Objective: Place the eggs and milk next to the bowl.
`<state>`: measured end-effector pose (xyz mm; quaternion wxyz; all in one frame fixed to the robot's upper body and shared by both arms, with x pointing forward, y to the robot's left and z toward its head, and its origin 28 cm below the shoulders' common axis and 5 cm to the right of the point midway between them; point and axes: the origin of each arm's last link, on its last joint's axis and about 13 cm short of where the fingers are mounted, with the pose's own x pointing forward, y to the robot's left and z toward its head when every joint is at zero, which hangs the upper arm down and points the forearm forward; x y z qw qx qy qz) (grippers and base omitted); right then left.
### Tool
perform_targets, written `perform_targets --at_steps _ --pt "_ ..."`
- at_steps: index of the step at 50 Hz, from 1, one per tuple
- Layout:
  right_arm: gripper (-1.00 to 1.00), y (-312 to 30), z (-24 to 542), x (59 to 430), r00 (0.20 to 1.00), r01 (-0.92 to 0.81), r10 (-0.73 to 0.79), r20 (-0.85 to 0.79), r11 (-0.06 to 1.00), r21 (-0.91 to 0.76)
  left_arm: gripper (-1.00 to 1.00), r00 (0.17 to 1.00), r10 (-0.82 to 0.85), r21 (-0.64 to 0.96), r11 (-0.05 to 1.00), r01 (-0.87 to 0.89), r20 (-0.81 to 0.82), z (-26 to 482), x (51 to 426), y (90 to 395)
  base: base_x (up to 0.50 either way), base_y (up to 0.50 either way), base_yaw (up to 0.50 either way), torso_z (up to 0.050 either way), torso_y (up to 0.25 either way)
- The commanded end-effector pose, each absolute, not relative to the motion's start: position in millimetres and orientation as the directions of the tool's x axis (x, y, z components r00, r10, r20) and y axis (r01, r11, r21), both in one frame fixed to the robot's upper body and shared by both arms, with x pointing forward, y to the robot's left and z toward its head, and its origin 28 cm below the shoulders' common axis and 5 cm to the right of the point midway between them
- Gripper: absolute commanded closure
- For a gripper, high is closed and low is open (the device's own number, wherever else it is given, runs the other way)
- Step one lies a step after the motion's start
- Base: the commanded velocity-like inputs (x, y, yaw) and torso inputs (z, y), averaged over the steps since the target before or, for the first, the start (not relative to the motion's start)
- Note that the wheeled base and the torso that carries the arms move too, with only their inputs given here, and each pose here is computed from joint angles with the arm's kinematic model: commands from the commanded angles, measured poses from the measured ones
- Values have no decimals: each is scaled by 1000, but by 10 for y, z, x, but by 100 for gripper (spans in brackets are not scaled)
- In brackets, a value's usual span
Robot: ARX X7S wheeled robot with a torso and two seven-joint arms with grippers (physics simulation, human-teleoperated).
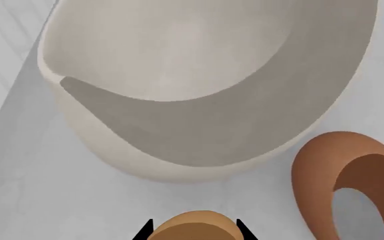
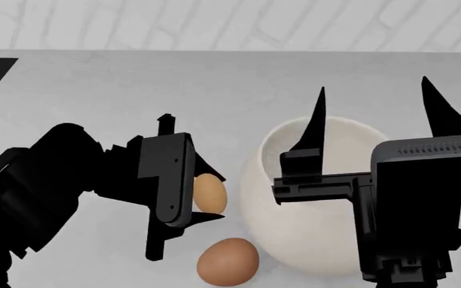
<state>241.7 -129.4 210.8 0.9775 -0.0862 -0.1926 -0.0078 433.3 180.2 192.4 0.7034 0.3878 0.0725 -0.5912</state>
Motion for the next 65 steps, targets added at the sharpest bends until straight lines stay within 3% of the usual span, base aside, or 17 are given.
perform_targets --at_steps 1,62,63,65 --pt "-100 -1290 2097 2425 927 46 19 373 985 -165 100 280 -779 437 9 900 -561 1841 4315 1773 0 0 0 0 0" --pt "-100 -1319 2052 2420 931 50 14 366 985 -163 100 300 -727 442 -5 897 -617 1674 4275 1764 0 0 0 0 0" --pt "-100 -1319 2049 2420 931 50 13 366 986 -162 -100 302 -727 442 -2 897 -616 1675 4276 1763 0 0 0 0 0" --pt "-100 -1317 2043 2419 931 49 14 365 985 -163 -100 306 -726 441 5 897 -615 1676 4276 1762 0 0 0 0 0"
